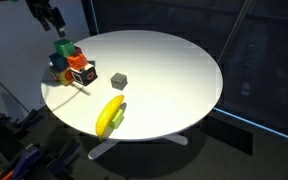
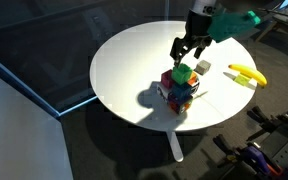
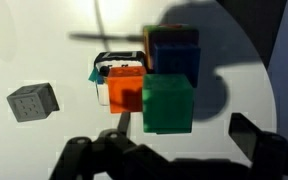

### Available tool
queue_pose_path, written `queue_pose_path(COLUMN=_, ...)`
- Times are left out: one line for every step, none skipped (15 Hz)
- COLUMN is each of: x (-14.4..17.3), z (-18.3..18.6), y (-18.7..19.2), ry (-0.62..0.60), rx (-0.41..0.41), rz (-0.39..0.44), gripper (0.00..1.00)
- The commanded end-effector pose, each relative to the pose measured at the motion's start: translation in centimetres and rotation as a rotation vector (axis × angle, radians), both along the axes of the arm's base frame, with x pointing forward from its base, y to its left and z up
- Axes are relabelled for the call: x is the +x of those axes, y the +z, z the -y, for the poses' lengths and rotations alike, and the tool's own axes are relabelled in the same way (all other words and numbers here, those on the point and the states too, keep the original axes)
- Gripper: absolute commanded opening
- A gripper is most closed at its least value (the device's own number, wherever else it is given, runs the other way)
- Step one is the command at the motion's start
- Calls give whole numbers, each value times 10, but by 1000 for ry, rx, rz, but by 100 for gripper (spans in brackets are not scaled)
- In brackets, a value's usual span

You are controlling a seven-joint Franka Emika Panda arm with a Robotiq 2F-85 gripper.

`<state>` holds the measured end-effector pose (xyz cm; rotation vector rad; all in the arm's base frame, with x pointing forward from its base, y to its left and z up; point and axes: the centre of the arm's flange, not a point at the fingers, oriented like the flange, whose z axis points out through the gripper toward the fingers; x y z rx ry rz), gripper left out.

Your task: Put the green block on the grey block

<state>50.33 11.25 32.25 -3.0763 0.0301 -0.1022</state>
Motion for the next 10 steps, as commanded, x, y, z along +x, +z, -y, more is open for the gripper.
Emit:
queue_pose_path(x=26, z=1, y=-9, ry=36, rx=-8, rz=-9, gripper=100)
queue_pose_path(x=29, z=1, y=-14, ry=44, rx=-9, rz=-14, gripper=100)
queue_pose_path(x=32, z=1, y=-17, ry=49, rx=-11, rz=-16, gripper=100)
queue_pose_path(x=34, z=1, y=-21, ry=53, rx=-11, rz=-23, gripper=100)
queue_pose_path(x=35, z=1, y=-25, ry=57, rx=-11, rz=-27, gripper=100)
queue_pose_path(x=36, z=2, y=-29, ry=63, rx=-11, rz=-32, gripper=100)
queue_pose_path(x=37, z=2, y=-33, ry=66, rx=-9, rz=-37, gripper=100)
queue_pose_path(x=38, z=2, y=-37, ry=68, rx=-10, rz=-41, gripper=100)
queue_pose_path(x=38, z=2, y=-39, ry=71, rx=-9, rz=-45, gripper=100)
queue_pose_path(x=39, z=3, y=-42, ry=71, rx=-10, rz=-49, gripper=100)
